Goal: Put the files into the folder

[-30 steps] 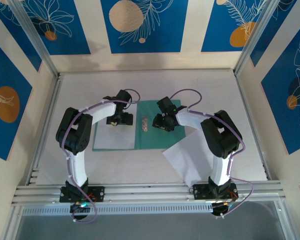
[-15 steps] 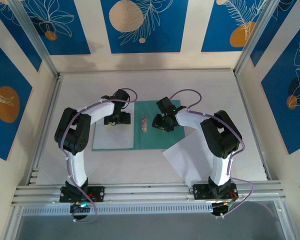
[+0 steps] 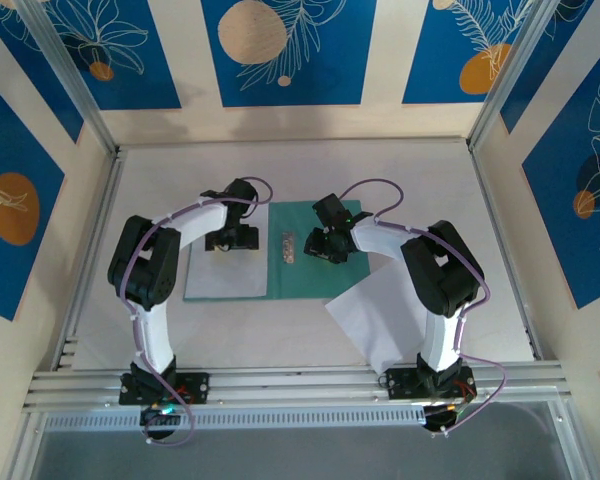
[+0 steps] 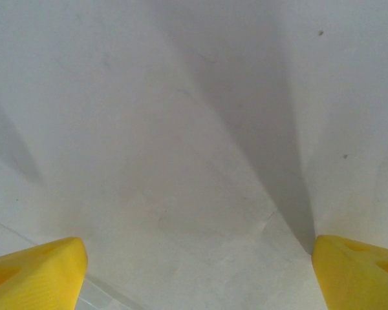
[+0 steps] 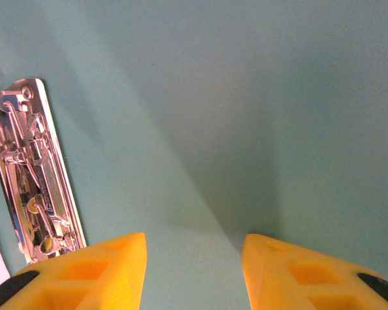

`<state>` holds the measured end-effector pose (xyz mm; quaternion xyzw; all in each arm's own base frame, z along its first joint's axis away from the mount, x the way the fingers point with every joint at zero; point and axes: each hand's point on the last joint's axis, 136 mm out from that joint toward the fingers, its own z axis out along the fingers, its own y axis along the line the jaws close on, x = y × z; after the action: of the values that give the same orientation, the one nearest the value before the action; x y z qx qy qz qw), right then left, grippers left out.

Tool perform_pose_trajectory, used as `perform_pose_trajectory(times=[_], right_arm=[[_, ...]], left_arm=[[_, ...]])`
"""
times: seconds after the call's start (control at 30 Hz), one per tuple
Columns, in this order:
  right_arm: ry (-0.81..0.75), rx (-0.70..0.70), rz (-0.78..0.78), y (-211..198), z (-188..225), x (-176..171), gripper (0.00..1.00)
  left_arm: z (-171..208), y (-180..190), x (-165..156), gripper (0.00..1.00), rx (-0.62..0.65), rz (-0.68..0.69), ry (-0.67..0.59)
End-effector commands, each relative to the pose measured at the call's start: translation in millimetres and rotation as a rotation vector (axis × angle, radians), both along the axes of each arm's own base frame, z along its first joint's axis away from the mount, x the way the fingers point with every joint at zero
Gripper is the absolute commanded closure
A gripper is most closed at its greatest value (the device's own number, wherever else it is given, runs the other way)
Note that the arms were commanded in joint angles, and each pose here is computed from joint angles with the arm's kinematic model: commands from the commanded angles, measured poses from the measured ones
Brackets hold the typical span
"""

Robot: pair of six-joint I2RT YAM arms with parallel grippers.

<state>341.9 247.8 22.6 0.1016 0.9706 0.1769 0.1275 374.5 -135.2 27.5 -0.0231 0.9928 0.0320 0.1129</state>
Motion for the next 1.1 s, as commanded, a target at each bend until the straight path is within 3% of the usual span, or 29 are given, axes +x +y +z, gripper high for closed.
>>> perform_pose_trajectory(times=[0.0, 0.2, 0.4, 1.07], right_arm=[[0.115, -0.045, 0.007, -5.3, -20.9, -26.6, 0.55], [0.112, -0.05, 0.018, -1.6, -18.9, -25.9, 0.55], [0.113, -0.054, 0.022, 0.8, -18.7, -25.5, 0.55], [0.122, -0.063, 0.016, -3.3, -24.6, -30.5, 0.55]], left_arm=[[17.5, -0.5, 3.2, 0.1, -0.02, -0.023, -0.026], [38.4, -21.6, 3.4, 0.07, -0.09, -0.144, -0.092], [29.0, -21.0, -1.2, 0.04, -0.088, -0.169, -0.085], [-22.0, 7.7, -8.4, 0.05, -0.022, -0.067, 0.01]])
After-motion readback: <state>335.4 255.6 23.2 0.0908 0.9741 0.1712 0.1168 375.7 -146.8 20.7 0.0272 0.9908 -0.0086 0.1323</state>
